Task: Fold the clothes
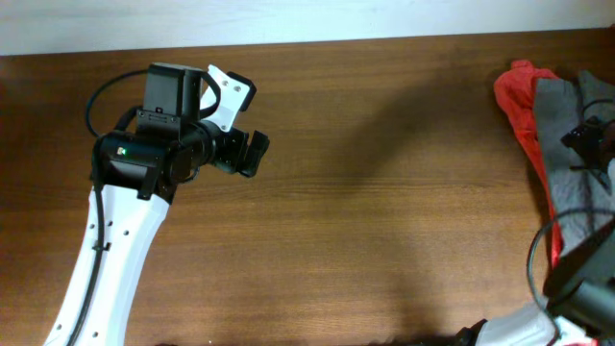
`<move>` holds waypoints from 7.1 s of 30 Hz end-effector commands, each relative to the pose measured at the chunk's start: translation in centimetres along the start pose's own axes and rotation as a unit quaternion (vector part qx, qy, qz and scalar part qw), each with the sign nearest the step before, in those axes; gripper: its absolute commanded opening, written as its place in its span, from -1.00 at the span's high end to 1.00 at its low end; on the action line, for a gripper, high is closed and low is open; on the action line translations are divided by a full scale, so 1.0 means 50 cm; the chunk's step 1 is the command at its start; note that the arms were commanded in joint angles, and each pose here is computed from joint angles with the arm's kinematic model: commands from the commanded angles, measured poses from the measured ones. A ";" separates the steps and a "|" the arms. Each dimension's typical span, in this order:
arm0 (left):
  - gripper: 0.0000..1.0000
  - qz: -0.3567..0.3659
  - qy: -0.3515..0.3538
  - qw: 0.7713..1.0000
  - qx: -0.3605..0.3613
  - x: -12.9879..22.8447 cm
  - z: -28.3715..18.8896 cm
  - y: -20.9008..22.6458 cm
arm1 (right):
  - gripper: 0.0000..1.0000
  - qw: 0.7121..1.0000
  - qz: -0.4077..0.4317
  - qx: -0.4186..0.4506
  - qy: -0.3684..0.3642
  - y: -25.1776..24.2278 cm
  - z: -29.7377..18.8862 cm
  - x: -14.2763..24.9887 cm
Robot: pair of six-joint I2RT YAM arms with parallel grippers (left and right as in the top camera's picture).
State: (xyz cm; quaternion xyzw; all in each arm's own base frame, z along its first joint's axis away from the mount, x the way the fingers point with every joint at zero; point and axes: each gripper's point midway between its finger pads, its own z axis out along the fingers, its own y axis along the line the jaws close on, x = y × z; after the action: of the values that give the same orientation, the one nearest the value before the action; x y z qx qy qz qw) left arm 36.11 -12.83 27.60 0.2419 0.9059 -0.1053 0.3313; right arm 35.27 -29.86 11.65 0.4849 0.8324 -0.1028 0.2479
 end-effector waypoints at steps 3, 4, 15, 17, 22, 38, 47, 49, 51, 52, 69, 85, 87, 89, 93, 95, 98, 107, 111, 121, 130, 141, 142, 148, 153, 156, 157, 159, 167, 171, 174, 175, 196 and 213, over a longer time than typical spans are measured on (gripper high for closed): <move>-0.98 0.010 -0.017 1.000 0.003 -0.018 -0.015 -0.002 | -0.64 0.996 0.004 0.083 -0.018 -0.050 0.070 -0.012; -0.99 0.010 -0.017 1.000 0.003 -0.018 -0.015 -0.002 | -0.55 0.995 0.003 0.096 -0.017 -0.059 0.077 -0.009; -0.98 -0.039 0.003 0.998 -0.059 0.001 -0.019 0.039 | 0.92 0.990 -0.041 -0.131 -0.022 0.129 -0.085 -0.028; -0.98 -0.051 0.001 0.997 -0.061 0.002 -0.027 0.039 | 0.92 0.975 -0.083 -0.201 -0.035 0.198 -0.176 -0.015; -0.98 -0.052 -0.032 0.994 -0.089 -0.008 -0.087 0.052 | 0.92 0.942 -0.190 -0.275 -0.022 0.339 -0.335 0.116; -0.98 -0.060 -0.187 0.962 -0.189 -0.024 -0.363 0.073 | 0.83 0.630 -0.631 -0.437 0.118 0.571 -0.586 0.891; -0.98 -0.070 -0.140 0.965 -0.211 -0.005 -0.324 0.100 | -0.36 0.700 -0.638 -0.319 0.022 0.519 -0.592 0.839; -0.98 -0.070 -0.110 0.974 -0.185 -0.009 -0.266 0.101 | -0.37 0.802 -0.537 -0.258 0.036 0.500 -0.537 0.730; -0.83 -0.069 -0.087 0.984 -0.141 -0.018 -0.206 0.090 | -0.32 0.863 -0.453 -0.213 0.062 0.472 -0.486 0.652; -0.58 -0.066 -0.074 0.989 -0.112 -0.023 -0.167 0.083 | -0.29 0.886 -0.416 -0.193 0.075 0.457 -0.459 0.614; 1.00 0.122 0.134 0.979 0.097 0.121 0.537 -0.064 | 0.55 0.909 -0.321 -0.198 0.178 0.371 -0.346 0.457; 1.00 -0.224 0.376 0.871 -0.225 0.522 0.531 0.359 | 0.55 0.903 -0.336 -0.196 0.183 0.366 -0.339 0.468; 1.00 -0.265 0.378 0.858 -0.225 0.545 0.492 0.404 | 0.54 0.887 -0.371 -0.208 0.182 0.378 -0.338 0.483; 1.00 -0.292 0.377 0.851 -0.221 0.554 0.464 0.426 | 0.47 0.869 -0.407 -0.210 0.188 0.388 -0.334 0.512; 1.00 -0.323 0.361 0.849 -0.212 0.539 0.421 0.448 | 0.47 0.848 -0.441 -0.197 0.217 0.401 -0.289 0.593; 1.00 -0.323 0.348 0.855 -0.210 0.516 0.411 0.449 | 0.69 0.840 -0.454 -0.190 0.230 0.409 -0.248 0.636; 1.00 -0.313 0.335 0.863 -0.211 0.485 0.396 0.446 | 0.92 0.834 -0.462 -0.178 0.244 0.419 -0.190 0.676; 1.00 -0.310 0.325 0.867 -0.214 0.457 0.368 0.443 | 0.92 0.887 -0.416 -0.030 0.198 0.356 0.031 0.605; 1.00 -0.309 0.323 0.869 -0.212 0.453 0.371 0.441 | 0.93 0.917 -0.342 -0.118 0.166 0.417 0.073 0.525; 0.68 -0.285 0.308 0.891 -0.176 0.414 0.372 0.423 | 0.46 0.832 -0.299 -0.450 0.125 0.632 -0.111 0.365; 0.53 -0.275 0.179 0.925 -0.191 0.206 0.193 0.425 | 0.28 0.784 -0.377 -0.459 0.183 0.548 -0.367 0.422; 0.03 -0.260 0.051 0.951 -0.158 0.082 -0.061 0.306 | 0.18 0.768 -0.517 -0.167 0.339 0.342 -0.307 0.735; 0.03 -0.261 0.054 0.951 -0.157 0.086 -0.065 0.302 | 0.55 0.780 -0.508 -0.145 0.335 0.321 -0.270 0.750; 0.03 -0.260 0.056 0.951 -0.156 0.086 -0.063 0.298 | 0.92 0.817 -0.468 -0.190 0.278 0.335 -0.144 0.756; 0.02 -0.258 0.055 0.952 -0.155 0.084 -0.062 0.297 | 0.92 0.869 -0.378 -0.190 0.256 0.350 -0.076 0.697; 0.01 -0.257 0.053 0.952 -0.156 0.082 -0.062 0.298 | 0.92 0.886 -0.345 -0.188 0.247 0.356 -0.028 0.675; 0.01 -0.257 0.051 0.952 -0.156 0.080 -0.062 0.299 | 0.92 0.894 -0.329 -0.191 0.235 0.363 0.004 0.658; -0.01 -0.255 0.045 0.953 -0.158 0.074 -0.062 0.302 | 0.92 0.908 -0.295 -0.193 0.225 0.368 0.043 0.636; -0.37 -0.243 0.027 0.956 -0.161 0.057 -0.061 0.310 | 0.92 0.921 -0.217 -0.267 0.184 0.451 0.159 0.463; -0.46 -0.238 0.030 0.957 -0.161 0.059 -0.061 0.310 | 0.64 0.894 -0.235 -0.351 0.146 0.536 0.099 0.374; -0.48 -0.239 0.036 0.957 -0.159 0.064 -0.060 0.307 | -0.19 0.842 -0.249 -0.451 0.162 0.590 -0.021 0.325; -0.49 -0.240 0.039 0.957 -0.159 0.068 -0.060 0.305 | -0.25 0.829 -0.246 -0.472 0.172 0.597 -0.058 0.315; -0.51 -0.248 0.053 0.960 -0.119 0.077 -0.054 0.273 | -0.29 0.766 -0.459 -0.248 0.374 0.373 -0.205 0.750; -0.52 -0.248 0.052 0.960 -0.119 0.077 -0.054 0.274 | 0.83 0.799 -0.483 -0.277 0.227 0.450 -0.120 0.715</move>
State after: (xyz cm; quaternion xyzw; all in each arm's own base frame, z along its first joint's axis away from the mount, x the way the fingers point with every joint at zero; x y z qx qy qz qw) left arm 39.12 1.68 26.37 -0.0394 0.9610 -0.0587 0.2673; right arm 38.66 11.66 0.34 -0.0594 0.9813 0.1526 0.1014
